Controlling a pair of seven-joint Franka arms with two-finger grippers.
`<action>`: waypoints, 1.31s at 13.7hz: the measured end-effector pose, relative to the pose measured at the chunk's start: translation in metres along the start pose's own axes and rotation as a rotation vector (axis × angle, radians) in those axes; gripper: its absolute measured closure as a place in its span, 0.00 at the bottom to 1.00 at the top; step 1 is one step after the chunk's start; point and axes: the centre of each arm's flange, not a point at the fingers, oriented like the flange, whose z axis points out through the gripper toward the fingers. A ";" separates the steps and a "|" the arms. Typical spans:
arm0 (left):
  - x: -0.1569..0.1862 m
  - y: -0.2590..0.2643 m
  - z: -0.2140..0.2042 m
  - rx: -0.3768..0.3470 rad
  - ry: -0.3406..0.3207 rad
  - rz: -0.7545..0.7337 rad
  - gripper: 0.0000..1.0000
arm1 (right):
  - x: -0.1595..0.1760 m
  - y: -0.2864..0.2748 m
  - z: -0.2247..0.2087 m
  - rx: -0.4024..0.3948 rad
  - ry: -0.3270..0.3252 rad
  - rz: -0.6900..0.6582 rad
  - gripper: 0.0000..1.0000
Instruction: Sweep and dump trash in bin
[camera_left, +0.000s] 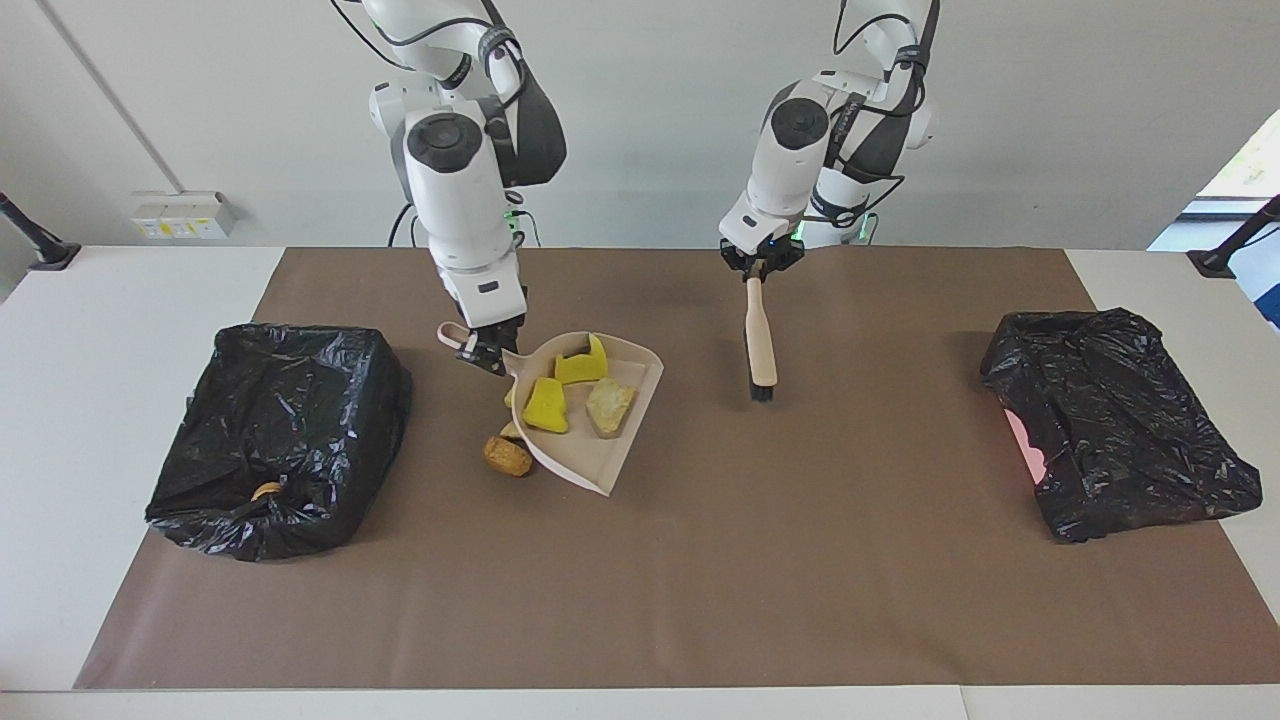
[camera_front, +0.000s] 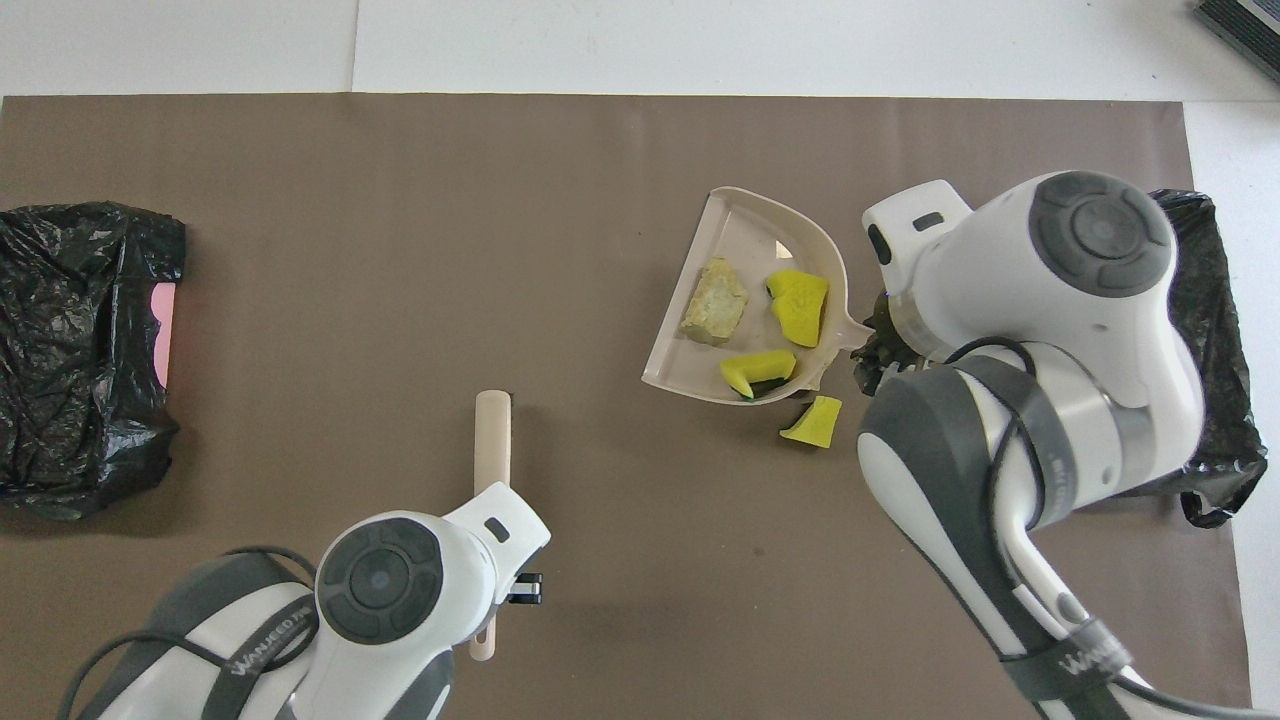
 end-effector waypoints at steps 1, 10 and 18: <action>-0.022 0.019 0.005 0.011 0.006 -0.023 0.74 | -0.021 0.011 -0.008 0.002 -0.004 0.016 0.68; -0.131 0.098 0.050 -0.012 -0.013 -0.076 0.74 | -0.262 0.109 -0.033 0.018 -0.049 0.001 0.68; -0.128 0.100 0.063 -0.019 -0.060 -0.045 0.74 | -0.324 0.141 -0.019 -0.060 -0.345 -0.288 0.68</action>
